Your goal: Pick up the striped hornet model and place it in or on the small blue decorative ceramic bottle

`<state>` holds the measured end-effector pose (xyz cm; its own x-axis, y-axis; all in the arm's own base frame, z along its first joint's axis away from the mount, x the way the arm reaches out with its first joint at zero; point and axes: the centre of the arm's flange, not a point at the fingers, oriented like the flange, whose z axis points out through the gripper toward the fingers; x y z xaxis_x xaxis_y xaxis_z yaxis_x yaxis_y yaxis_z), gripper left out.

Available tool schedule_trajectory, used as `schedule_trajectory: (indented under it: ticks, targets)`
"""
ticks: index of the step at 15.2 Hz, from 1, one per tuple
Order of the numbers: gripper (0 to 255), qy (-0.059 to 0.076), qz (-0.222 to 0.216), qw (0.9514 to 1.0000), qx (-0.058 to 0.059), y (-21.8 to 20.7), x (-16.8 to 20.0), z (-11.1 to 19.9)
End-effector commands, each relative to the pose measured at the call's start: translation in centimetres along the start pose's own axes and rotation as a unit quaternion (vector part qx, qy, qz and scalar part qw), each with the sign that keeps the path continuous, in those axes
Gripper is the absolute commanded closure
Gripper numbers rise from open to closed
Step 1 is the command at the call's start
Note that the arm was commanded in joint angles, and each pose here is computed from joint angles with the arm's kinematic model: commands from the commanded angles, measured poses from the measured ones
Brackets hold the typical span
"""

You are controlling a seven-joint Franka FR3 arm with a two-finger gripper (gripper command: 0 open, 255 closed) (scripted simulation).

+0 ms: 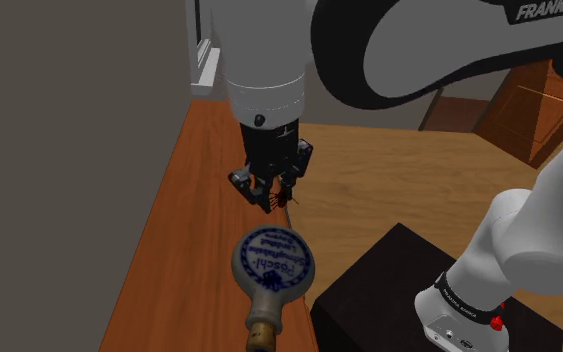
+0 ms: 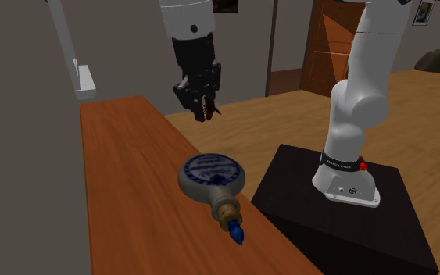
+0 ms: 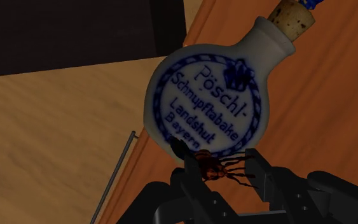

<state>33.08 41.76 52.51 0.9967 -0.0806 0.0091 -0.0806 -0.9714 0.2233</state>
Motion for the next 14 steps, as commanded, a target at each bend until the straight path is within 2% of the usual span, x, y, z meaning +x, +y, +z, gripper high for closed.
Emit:
schedule_trajectory:
  ticks: [1, 11, 14]
  targets:
    - [255, 0.000, 0.001, 1.0000, 0.000, -0.2, -0.3, 1.0]
    - [255, 0.000, 0.001, 1.0000, 0.000, -1.4, -0.4, 6.4]
    - [255, 0.000, 0.001, 1.0000, 0.000, -1.4, -0.4, 6.4]
